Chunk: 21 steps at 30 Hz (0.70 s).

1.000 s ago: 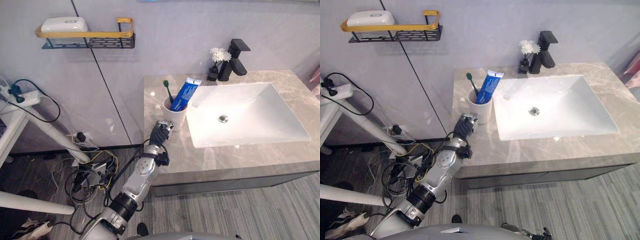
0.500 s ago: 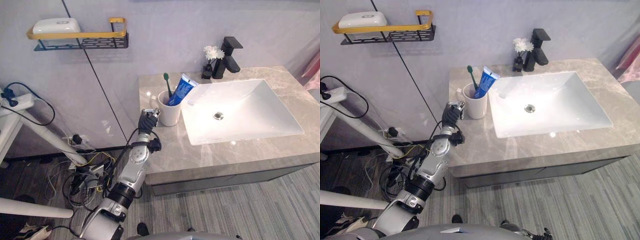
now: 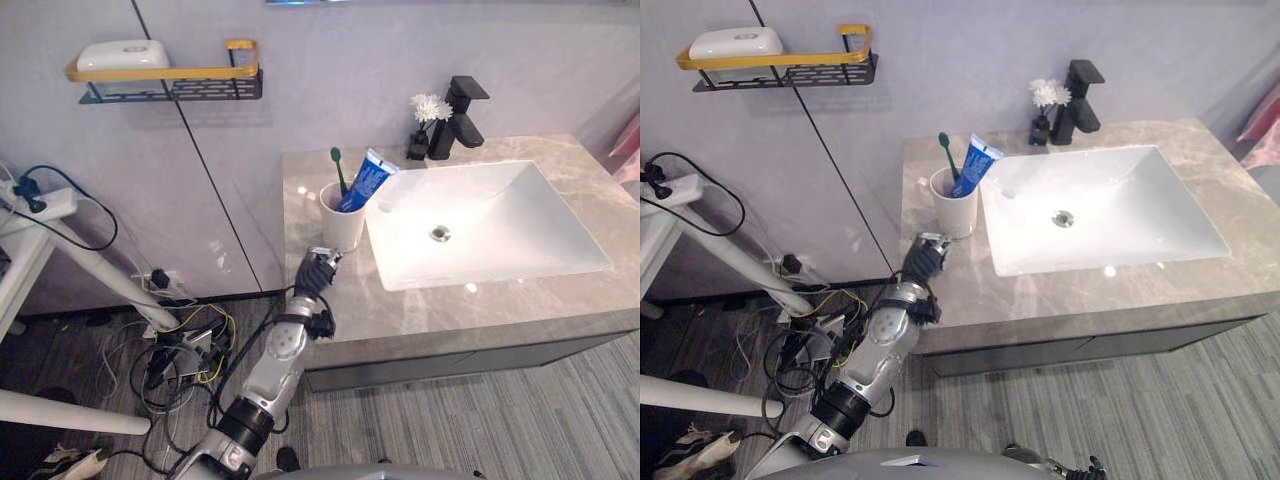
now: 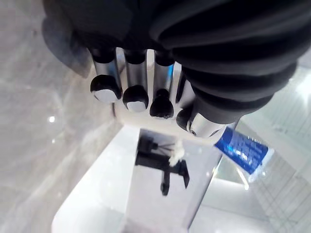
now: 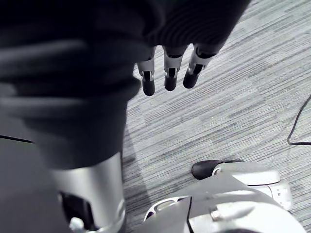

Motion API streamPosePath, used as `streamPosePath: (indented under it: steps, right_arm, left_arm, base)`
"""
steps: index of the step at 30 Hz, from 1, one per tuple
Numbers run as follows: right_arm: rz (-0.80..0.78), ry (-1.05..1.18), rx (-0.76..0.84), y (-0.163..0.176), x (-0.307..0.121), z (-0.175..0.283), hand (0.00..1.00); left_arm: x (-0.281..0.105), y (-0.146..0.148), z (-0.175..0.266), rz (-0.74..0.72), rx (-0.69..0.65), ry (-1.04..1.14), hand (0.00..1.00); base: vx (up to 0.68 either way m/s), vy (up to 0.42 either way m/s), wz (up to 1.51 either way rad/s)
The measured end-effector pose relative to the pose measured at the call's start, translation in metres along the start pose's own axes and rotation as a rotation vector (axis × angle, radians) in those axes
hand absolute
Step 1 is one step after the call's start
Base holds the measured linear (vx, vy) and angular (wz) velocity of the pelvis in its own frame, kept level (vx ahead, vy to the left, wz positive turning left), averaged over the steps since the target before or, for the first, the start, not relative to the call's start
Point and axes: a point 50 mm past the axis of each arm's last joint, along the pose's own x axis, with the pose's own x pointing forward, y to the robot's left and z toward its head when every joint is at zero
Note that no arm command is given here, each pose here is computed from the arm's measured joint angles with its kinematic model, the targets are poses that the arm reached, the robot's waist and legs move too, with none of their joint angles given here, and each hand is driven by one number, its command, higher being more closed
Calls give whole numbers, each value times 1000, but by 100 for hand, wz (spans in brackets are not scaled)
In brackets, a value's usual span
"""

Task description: Organize washtable

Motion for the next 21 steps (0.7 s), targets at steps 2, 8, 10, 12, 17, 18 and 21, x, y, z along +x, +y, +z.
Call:
streamPosePath:
  steps: [2,8,10,12,17,18,21]
  right_arm:
    - [-2,-1,-1,-1,0,0,0]
    - [-2,0,-1,-1,0,0,0]
    - [-1,-1,-4,-1,0,0,0]
    - [1,-3,-6,0,0,1,0]
    - [7,-7,-17,1,0,1,0]
    - [8,-9,-18,1,0,2,0]
    - [10,-13,-18,1,0,3,0]
  left_arm:
    - [-1,-5,-1,-28,-1,7,100]
    - [1,-17,-3,-92,12,16,100]
    - [7,-20,-3,-114,35,19,100]
    - [12,-22,-3,-122,48,20,100]
    - [29,-22,1,-98,83,19,100]
    - [30,-22,1,-94,88,18,100]
    - [34,-21,4,-71,102,8,100]
  base:
    - [0,0,0]
    - [0,0,0]
    - [0,0,0]
    - [0,0,0]
    - [0,0,0]
    - [4,-4,-4]
    - [6,-6,-6]
